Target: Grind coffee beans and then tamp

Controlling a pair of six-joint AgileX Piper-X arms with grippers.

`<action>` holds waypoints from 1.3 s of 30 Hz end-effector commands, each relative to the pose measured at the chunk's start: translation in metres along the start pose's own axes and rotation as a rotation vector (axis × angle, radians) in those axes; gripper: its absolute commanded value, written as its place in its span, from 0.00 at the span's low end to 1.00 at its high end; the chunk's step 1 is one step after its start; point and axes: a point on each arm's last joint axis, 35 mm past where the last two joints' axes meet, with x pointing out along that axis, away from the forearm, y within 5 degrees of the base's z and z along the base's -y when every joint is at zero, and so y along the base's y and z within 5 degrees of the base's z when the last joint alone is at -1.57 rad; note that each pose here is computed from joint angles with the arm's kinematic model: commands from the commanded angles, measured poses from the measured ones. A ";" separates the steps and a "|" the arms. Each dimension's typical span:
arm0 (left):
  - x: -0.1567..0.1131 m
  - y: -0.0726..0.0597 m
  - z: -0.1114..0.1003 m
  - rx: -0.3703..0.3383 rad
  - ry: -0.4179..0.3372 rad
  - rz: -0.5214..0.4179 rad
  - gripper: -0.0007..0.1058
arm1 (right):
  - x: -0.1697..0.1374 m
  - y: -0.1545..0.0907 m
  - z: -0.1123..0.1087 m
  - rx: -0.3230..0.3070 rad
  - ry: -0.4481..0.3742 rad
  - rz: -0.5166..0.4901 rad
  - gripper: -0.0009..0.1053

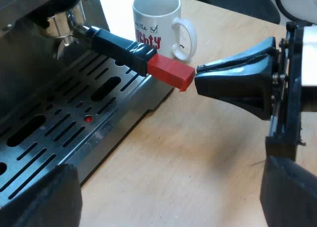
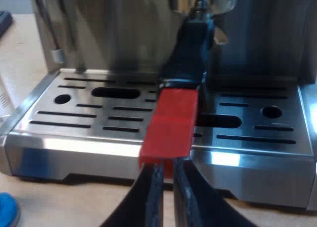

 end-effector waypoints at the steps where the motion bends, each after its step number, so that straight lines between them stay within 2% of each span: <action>1: 0.000 -0.001 0.001 0.010 -0.006 -0.010 0.75 | 0.004 -0.004 0.002 0.014 -0.003 -0.027 0.08; 24: 0.000 -0.001 0.001 0.010 -0.006 -0.010 0.75 | 0.009 -0.008 0.003 0.031 -0.005 -0.064 0.08; 29: 0.000 -0.001 0.001 0.010 -0.006 -0.010 0.75 | 0.010 -0.011 0.007 0.060 -0.029 -0.124 0.08; 39: 0.000 -0.001 0.001 0.010 -0.006 -0.010 0.75 | 0.024 -0.023 0.011 0.114 -0.028 -0.120 0.08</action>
